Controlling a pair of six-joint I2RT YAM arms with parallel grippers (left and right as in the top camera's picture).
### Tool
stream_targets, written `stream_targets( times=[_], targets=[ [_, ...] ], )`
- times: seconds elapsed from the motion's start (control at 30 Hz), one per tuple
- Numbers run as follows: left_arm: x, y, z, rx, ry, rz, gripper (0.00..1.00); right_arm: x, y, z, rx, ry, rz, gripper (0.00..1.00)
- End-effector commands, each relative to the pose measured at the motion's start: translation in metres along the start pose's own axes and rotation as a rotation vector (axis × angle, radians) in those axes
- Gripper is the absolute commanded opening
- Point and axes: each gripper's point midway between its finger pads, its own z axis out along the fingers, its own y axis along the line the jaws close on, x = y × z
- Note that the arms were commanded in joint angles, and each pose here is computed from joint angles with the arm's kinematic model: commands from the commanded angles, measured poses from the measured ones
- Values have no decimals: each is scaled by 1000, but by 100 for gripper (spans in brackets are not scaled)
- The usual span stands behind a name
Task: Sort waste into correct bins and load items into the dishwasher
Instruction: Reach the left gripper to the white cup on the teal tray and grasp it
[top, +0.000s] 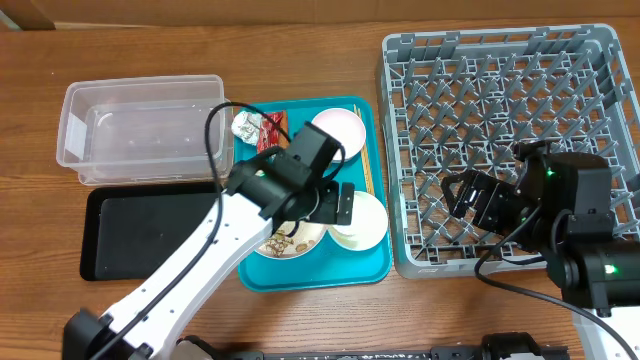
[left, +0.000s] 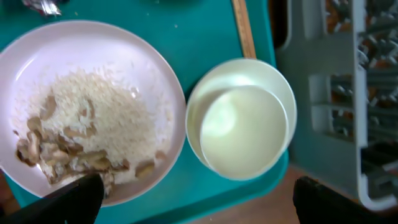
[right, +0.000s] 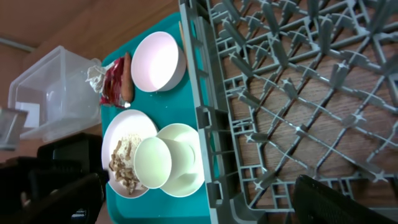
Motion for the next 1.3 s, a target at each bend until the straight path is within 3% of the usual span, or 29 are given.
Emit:
stream_targets(
  times=[0.0,0.17,0.23,0.43,0.63,0.67,0.87,1.03,1.27],
  targets=[
    [-18,10,14,-98,-50,-5,86,-6,5,-8,-11,-24,12,100],
    [-24,1,46,-74,-22,12,57,1,2,-8,3,2,22,100],
    [-22,-3,54,-52,-2,15,50,2,1,-7,5,7,24,100],
    [-16,-5,68,-43,42,62,56,2,1,-7,6,9,25,100],
    [-10,-3,76,-47,78,85,51,4,0,-7,11,16,27,100],
    [-9,-3,77,-49,83,94,48,4,0,-7,11,18,28,100],
    [-5,-2,80,-51,102,93,4,5,-1,-7,14,22,29,100],
    [-12,-4,63,-34,113,75,4,5,-1,-7,13,21,29,100],
    [-43,-6,-9,48,94,-3,4,4,0,-7,12,20,28,100]
  ],
)
